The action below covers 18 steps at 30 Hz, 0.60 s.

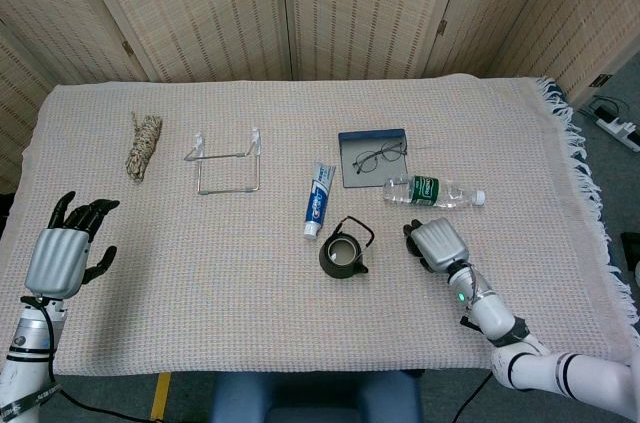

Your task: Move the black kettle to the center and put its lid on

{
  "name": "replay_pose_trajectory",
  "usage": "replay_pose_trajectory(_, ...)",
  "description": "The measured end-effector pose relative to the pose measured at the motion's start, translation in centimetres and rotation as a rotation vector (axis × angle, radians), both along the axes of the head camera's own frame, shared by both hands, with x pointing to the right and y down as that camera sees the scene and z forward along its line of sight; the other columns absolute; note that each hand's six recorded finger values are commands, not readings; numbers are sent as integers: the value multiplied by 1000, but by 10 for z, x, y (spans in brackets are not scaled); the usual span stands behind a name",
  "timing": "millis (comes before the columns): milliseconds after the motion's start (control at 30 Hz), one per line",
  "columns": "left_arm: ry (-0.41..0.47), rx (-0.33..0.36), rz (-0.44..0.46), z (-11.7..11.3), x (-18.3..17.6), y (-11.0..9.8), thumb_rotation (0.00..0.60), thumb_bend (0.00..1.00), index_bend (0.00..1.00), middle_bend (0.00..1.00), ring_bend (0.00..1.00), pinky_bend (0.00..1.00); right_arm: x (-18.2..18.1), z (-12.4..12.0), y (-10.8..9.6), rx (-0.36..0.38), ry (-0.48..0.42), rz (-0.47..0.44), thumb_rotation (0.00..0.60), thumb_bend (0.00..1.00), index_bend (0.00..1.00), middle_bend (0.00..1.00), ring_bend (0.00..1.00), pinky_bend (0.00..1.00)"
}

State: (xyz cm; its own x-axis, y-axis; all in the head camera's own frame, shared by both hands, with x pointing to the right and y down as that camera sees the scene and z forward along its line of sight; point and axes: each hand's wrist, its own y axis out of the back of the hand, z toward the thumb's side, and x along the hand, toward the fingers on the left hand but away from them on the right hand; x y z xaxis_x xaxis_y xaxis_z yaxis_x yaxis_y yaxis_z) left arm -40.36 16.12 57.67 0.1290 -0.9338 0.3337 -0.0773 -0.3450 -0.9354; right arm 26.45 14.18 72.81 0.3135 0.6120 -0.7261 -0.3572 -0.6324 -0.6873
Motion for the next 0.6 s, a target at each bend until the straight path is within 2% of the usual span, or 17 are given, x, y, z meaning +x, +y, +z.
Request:
replay_pose_trajectory(433, -3, 0, -9, 0, -5, 1, 600, 311, 178, 194, 233, 51, -2, -2, 1, 12, 11, -1, 600, 320, 346, 380, 819, 766)
replay_pose_trajectory(600, -8, 6, -11, -3, -7, 0, 600, 311, 178, 194, 233, 51, -11, -13, 3, 18, -23, -17, 600, 319, 361, 390, 820, 766)
